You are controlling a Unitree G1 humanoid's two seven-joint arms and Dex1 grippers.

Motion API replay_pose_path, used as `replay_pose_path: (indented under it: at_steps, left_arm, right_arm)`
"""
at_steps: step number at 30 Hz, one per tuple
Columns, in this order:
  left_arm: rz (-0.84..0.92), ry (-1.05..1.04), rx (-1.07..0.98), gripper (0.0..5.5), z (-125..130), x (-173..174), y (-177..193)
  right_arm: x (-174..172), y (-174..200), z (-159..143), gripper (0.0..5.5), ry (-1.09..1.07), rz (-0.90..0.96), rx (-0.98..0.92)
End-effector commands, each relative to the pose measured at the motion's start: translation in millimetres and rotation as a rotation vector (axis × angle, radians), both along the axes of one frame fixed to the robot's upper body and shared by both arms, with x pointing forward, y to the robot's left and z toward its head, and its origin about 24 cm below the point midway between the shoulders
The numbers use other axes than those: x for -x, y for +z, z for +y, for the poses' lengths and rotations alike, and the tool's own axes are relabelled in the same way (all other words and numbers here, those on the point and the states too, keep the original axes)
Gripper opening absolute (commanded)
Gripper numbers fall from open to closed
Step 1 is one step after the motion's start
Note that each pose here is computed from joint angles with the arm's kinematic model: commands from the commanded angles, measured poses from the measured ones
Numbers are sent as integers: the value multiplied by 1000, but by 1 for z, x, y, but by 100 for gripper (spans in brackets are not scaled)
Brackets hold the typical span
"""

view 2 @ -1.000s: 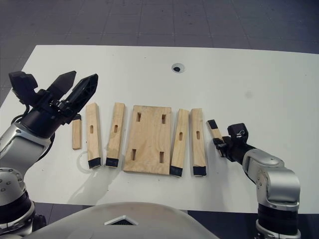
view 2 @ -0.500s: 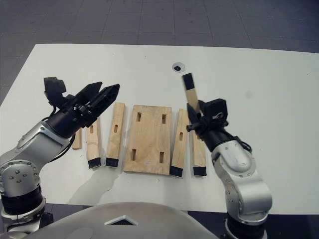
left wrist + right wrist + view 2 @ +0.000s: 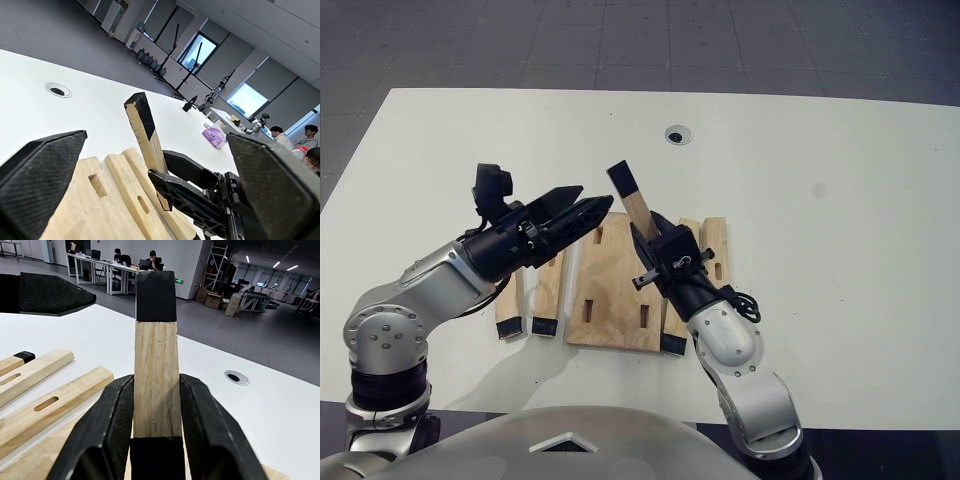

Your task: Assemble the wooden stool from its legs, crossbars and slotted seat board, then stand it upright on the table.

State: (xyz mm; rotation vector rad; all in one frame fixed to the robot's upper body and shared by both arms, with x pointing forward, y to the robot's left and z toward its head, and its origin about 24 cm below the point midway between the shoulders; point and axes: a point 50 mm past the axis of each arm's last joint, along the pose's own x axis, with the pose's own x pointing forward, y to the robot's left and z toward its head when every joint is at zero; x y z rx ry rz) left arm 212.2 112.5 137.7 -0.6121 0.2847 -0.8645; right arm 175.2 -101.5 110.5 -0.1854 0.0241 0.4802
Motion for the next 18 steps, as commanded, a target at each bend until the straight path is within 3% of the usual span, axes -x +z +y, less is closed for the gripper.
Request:
replay_pose_path:
  at_steps: [1,9,18]
  left_arm:
    - [-31,-15,-46,517,-5,1,1]
    - [-42,15,-87,517,-10,-2,-7]
    - [25,34,0,517,-12,-4,-16]
  right_arm:
    - [1,6,4,129,9,-26,-10]
    - [10,6,21,129,67,2,-50]
    - [14,6,28,129,89,12,-66]
